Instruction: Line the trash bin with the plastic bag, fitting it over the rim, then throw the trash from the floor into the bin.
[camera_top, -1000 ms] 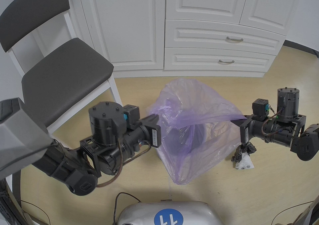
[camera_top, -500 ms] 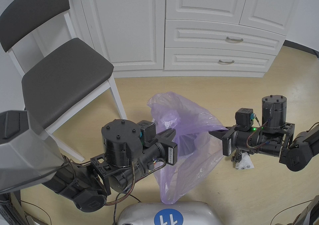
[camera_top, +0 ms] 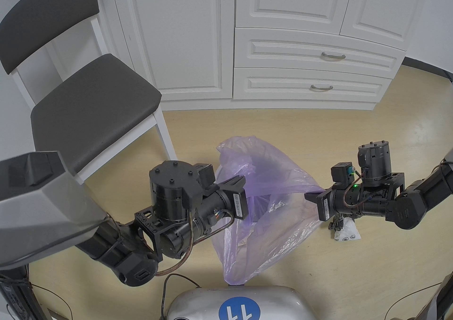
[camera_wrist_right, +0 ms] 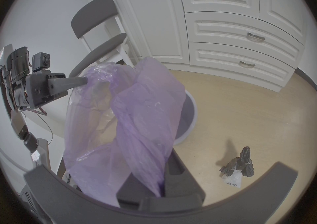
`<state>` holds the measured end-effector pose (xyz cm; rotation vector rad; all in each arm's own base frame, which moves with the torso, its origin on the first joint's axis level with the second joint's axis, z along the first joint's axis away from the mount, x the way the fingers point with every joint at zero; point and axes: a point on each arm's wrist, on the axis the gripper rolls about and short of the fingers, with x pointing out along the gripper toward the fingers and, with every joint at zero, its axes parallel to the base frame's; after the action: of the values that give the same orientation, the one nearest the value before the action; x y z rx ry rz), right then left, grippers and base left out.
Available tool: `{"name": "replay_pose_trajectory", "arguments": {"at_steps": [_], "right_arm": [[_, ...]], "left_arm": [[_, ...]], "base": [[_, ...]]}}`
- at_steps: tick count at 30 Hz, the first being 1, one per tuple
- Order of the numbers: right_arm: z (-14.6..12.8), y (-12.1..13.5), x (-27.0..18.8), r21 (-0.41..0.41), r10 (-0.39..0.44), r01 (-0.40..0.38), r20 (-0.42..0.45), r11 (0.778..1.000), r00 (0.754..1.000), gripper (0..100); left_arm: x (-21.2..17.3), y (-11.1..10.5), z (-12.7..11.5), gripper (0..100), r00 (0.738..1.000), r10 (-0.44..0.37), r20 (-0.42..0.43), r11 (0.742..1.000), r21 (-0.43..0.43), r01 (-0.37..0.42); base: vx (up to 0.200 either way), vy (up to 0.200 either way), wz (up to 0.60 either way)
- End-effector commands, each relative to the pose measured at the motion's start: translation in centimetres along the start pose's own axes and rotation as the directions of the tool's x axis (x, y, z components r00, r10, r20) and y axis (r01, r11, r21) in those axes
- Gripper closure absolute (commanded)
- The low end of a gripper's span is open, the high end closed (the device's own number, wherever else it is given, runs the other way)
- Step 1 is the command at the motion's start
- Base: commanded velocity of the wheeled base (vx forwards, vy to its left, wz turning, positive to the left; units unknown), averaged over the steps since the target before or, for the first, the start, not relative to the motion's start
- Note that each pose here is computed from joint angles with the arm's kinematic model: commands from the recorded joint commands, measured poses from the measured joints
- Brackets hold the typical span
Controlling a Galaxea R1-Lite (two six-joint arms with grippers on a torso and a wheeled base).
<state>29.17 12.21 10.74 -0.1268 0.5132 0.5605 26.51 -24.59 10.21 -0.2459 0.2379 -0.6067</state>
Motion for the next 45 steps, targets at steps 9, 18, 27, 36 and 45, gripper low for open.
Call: {"name": "replay_pose_trajectory", "arguments": {"at_steps": [9,18,27,36,45], "right_arm": [[-0.7,-2.9,-0.1,-0.043,-0.072,0.07,-0.041,0.997,0.997,100],[0.3,-0.2,-3.5,-0.081,-0.015,0.013,-0.034,0.997,0.999,100],[-1.2,4.0,-3.3,-0.142,0.109,-0.123,-0.099,0.982,0.989,100],[-3.4,8.6,1.2,-0.092,0.224,-0.242,-0.171,0.966,0.959,100],[-4.3,10.6,4.7,0.043,0.274,-0.271,-0.085,0.962,0.958,100]], "left_arm": [[5.0,5.7,2.8,100,0.986,0.111,0.127,0.992,-0.079,-0.101],[7.4,7.3,8.2,100,0.971,0.163,0.177,0.984,-0.097,-0.148],[8.8,9.1,6.5,100,0.971,0.2,0.135,0.977,-0.099,-0.187],[7.8,10.8,5.2,100,0.966,0.247,0.078,0.966,-0.099,-0.239],[6.5,13.1,5.6,100,0.963,0.263,0.065,0.961,-0.106,-0.255]], "base": [[0.0,0.0,0.0],[0.0,0.0,0.0],[0.0,0.0,0.0],[0.0,0.0,0.0],[0.0,0.0,0.0]]}}
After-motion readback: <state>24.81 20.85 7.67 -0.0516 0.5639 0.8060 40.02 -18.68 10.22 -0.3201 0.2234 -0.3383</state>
